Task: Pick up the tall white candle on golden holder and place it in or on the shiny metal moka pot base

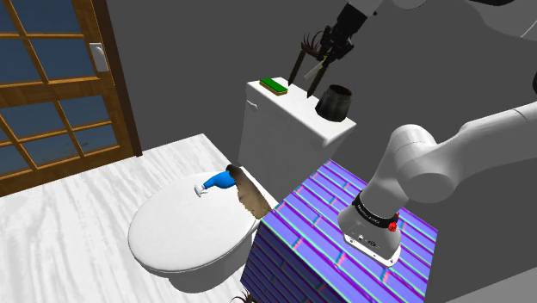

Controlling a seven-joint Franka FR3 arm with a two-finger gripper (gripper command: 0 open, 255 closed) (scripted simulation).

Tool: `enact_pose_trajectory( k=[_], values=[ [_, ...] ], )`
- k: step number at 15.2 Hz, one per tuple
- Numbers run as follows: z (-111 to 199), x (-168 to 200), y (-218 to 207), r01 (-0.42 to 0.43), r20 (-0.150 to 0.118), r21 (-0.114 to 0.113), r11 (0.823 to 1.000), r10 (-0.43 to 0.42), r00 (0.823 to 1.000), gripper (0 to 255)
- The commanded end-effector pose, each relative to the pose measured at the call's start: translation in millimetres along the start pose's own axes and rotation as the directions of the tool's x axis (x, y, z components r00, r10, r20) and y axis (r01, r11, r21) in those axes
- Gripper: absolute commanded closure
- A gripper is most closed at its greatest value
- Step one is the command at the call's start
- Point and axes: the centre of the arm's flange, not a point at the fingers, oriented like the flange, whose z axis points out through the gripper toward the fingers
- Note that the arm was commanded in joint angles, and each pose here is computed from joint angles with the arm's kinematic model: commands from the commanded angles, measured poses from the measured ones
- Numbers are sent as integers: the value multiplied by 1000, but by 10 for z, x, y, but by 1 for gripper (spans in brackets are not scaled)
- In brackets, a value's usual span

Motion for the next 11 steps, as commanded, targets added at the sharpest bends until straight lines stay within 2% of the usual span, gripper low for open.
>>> enact_pose_trajectory(
  k=[1, 4, 11],
  values=[
    [-101, 24, 5, 0, 0, 0, 1000, 0, 1000, 255],
    [-204, 52, 17, 0, 0, 0, 1000, 0, 1000, 255],
    [-527, -772, 281, 0, 0, 0, 1000, 0, 1000, 255]
  ],
)
